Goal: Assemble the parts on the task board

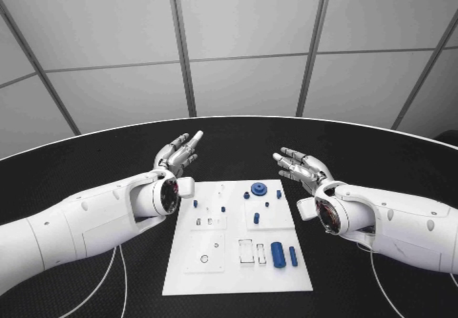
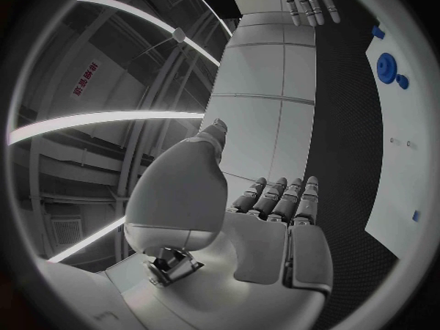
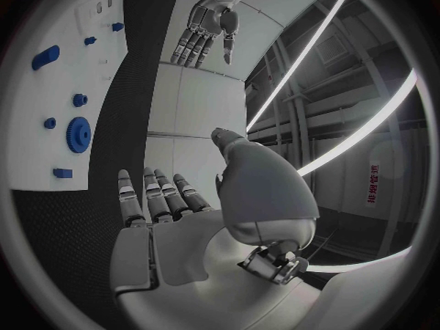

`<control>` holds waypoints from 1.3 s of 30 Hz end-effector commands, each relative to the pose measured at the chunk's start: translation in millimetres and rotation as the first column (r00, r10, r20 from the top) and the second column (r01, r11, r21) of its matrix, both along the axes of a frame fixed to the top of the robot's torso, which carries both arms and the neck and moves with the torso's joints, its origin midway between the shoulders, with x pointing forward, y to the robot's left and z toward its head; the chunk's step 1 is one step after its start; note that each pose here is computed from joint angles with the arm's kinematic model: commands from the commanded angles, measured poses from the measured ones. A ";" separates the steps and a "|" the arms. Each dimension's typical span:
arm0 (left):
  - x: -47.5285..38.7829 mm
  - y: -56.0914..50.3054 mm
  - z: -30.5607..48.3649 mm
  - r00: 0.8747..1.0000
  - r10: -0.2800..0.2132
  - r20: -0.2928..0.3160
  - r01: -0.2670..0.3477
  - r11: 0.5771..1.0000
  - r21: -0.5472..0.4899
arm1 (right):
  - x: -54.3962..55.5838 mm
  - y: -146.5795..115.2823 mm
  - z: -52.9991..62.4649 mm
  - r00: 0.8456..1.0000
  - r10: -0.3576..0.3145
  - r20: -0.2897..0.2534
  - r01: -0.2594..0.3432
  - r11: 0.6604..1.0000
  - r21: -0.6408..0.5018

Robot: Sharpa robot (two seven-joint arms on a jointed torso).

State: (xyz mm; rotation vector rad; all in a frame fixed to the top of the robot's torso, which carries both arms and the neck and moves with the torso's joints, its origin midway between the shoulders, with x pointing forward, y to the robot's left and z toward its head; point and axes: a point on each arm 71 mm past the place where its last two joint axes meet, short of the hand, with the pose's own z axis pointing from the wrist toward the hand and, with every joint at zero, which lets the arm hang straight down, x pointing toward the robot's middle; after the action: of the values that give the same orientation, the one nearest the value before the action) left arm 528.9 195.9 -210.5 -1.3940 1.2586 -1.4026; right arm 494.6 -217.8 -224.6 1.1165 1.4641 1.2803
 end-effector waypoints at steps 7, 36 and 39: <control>5.8 18.0 2.9 1.000 -0.001 0.008 0.001 1.000 -0.012 | 9.0 -19.4 18.5 0.984 0.002 0.179 0.028 0.986 -0.166; -20.2 25.5 27.5 0.992 -0.112 0.063 0.114 0.993 -0.037 | 22.9 11.2 67.8 0.803 0.491 0.337 -0.010 0.577 -0.817; -24.9 23.3 32.7 0.990 -0.127 0.066 0.130 0.991 -0.041 | 24.2 16.8 70.0 0.794 0.518 0.318 0.005 0.517 -0.856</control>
State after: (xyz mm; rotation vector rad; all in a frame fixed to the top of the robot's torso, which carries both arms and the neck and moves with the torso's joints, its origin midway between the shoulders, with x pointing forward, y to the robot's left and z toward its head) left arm 506.1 220.1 -179.8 -1.3099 1.2986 -1.5529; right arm 518.6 -203.3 -155.1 -0.1122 1.5243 0.8120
